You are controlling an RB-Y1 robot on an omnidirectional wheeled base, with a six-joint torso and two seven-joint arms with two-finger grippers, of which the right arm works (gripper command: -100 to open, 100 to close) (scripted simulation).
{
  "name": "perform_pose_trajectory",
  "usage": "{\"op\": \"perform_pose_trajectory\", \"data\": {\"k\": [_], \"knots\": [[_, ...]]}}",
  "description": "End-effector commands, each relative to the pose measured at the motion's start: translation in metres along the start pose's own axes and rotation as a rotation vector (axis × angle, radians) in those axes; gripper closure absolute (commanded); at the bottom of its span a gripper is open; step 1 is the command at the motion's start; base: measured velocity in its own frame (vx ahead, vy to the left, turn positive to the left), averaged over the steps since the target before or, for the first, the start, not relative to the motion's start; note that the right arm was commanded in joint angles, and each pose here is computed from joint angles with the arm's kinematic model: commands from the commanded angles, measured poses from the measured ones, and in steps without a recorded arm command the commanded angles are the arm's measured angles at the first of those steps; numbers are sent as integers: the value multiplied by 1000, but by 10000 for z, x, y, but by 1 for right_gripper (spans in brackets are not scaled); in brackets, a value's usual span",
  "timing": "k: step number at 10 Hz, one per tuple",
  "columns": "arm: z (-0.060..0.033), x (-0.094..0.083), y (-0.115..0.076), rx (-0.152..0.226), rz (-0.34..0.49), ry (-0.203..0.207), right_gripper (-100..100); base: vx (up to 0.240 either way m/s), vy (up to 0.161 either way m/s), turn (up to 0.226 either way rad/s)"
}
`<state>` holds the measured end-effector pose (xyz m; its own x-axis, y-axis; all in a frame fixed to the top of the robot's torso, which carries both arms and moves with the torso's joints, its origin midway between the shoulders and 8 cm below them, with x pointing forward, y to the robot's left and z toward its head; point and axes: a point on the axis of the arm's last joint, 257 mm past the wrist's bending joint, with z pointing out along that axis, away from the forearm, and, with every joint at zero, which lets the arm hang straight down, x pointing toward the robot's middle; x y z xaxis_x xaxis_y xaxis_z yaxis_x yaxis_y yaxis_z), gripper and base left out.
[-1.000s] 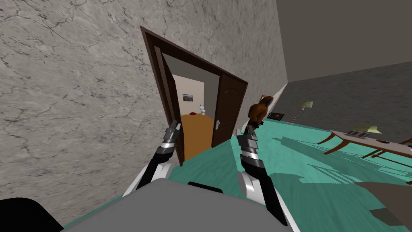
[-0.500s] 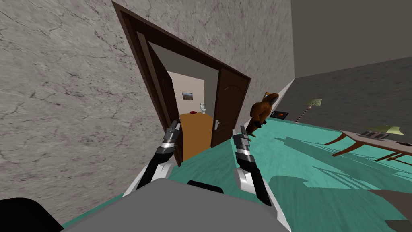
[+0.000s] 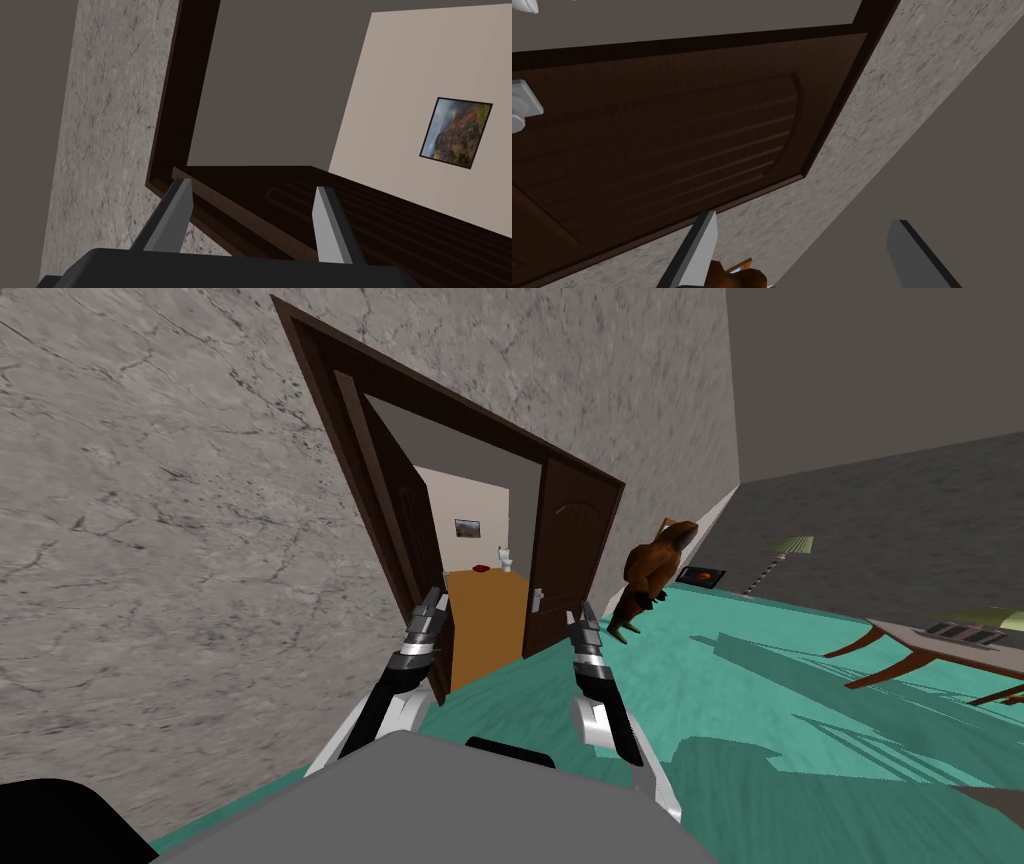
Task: Push the door open
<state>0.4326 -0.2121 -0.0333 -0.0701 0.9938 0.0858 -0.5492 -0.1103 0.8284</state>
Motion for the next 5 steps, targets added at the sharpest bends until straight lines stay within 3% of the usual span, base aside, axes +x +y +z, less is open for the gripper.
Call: {"op": "perform_pose_trajectory", "data": {"k": [1,5], "knots": [[4,-5,-139,24,4,5,-100,57,-60,21],[39,76,-409,62,13,26,-100,39,-56,24]]}}
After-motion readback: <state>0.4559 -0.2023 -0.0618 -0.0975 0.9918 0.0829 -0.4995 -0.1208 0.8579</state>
